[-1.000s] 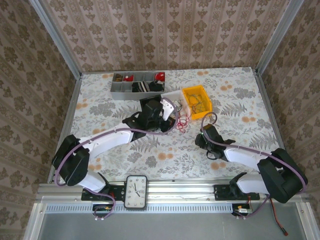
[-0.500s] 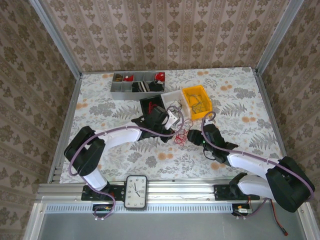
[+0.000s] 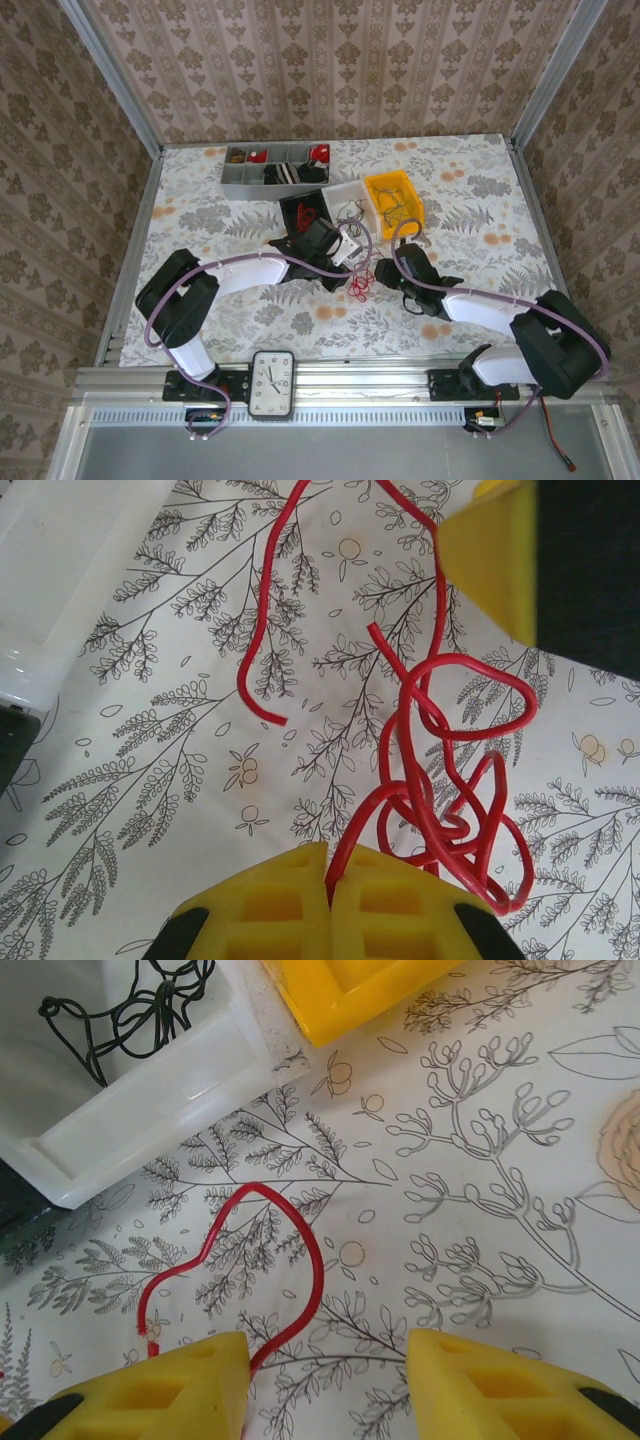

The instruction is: Untangle the cables

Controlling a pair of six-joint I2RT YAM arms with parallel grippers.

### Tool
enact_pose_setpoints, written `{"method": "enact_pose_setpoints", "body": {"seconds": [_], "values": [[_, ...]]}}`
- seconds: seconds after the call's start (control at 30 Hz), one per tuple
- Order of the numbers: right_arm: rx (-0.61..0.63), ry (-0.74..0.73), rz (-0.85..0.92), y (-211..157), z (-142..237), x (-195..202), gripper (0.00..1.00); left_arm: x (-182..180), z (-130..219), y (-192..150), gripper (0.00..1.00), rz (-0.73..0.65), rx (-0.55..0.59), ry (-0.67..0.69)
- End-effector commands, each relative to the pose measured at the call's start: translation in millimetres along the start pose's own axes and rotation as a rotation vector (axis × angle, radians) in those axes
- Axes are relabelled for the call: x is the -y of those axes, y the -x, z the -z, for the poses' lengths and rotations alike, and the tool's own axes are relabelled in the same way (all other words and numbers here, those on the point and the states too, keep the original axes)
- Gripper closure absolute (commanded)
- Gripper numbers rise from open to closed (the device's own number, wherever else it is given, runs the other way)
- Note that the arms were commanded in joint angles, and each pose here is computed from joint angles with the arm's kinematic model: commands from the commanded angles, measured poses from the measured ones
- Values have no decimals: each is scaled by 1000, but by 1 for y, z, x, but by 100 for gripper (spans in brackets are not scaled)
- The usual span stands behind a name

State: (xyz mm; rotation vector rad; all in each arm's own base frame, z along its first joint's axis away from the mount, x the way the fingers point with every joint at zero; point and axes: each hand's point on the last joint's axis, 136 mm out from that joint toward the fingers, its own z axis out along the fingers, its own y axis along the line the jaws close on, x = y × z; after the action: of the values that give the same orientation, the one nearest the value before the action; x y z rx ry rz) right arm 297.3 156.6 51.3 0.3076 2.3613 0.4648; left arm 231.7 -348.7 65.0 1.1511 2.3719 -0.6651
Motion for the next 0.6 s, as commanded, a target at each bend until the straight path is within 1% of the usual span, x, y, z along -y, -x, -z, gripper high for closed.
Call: {"method": "enact_pose_setpoints", "body": {"seconds": [0.0, 0.03, 0.17, 0.33, 0.4, 0.47, 0.5, 0.57], "values": [[-10, -6, 15, 9, -7, -9, 55, 6, -1, 1, 100, -32, -9, -23], [-13, -2, 20, 10, -7, -12, 55, 6, -1, 1, 100, -34, -10, -24], [-88, -69, 24, -2, -24, -5, 56, 7, -2, 1, 100, -34, -9, -24], [-187, -108, 24, -17, -37, -2, 62, 5, -1, 4, 100, -35, 1, -11], [-199, -133, 12, -21, -39, 3, 72, 4, -1, 5, 100, -32, 4, -3], [-198, -175, -1, -24, -40, 12, 89, -2, -2, 4, 100, -17, 6, 30], [-196, -193, -4, -24, -39, 17, 93, -8, -1, 4, 100, -6, 12, 58], [-187, -244, -23, -24, -35, 29, 100, -27, 4, 3, 100, 33, 38, 163]]}}
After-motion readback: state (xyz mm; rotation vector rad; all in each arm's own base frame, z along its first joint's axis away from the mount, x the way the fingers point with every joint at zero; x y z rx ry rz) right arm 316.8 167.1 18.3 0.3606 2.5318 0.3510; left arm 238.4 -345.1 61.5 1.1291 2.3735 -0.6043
